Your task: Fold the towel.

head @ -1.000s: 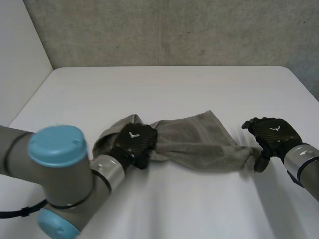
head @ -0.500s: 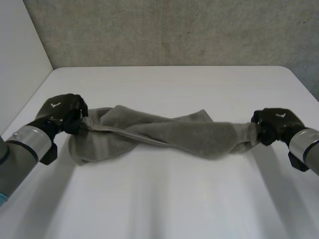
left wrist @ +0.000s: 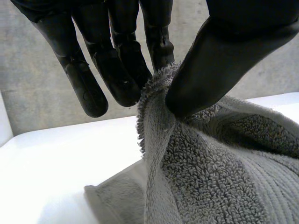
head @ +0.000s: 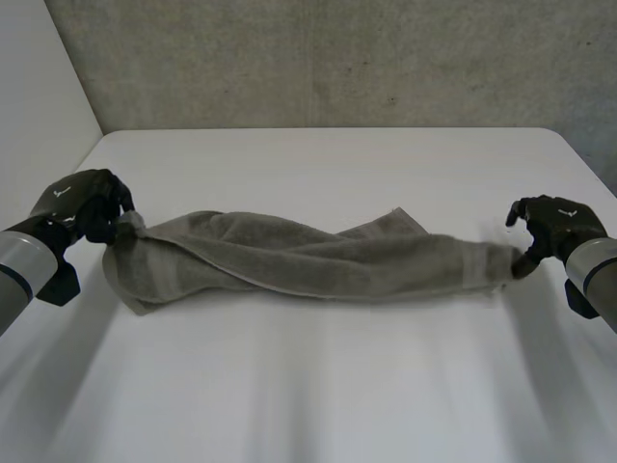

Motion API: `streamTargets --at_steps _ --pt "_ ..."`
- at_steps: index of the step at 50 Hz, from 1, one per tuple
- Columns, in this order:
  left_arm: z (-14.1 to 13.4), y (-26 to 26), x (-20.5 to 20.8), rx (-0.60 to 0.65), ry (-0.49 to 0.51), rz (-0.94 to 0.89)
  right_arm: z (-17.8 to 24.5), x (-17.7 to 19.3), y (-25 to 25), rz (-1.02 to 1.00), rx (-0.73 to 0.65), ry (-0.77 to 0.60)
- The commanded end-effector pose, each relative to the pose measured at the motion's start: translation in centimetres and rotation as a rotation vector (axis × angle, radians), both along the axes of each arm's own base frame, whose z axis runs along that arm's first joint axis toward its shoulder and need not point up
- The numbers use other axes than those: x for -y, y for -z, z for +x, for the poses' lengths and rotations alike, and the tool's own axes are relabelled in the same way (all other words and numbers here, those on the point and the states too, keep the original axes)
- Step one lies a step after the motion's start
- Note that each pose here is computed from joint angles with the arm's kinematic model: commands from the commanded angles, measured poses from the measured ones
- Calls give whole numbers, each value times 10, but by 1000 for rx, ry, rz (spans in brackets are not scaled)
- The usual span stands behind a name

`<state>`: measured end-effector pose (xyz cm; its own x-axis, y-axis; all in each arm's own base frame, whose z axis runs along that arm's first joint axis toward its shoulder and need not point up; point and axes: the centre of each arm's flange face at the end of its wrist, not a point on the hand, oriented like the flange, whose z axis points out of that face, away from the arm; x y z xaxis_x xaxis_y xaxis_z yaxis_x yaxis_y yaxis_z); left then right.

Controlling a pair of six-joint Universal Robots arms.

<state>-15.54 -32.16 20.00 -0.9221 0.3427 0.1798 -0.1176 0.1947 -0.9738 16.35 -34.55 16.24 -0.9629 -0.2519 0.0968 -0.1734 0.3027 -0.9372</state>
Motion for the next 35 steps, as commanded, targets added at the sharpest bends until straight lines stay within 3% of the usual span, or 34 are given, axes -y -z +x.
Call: streamTargets --at_steps 1,10,16,26,35 --pt "13 2 7 0 -38 -1 0 2 24 107 -112 -50" --pt "18 11 11 -3 -55 25 0 -15 3 78 -152 -103" --pt "18 14 11 -3 -57 34 12 -51 -10 8 -189 -291" --pt "18 15 11 -2 -57 19 16 -97 -13 -66 -443 -450" --pt "16 17 9 -2 -52 25 13 -107 -12 -81 -506 -479"
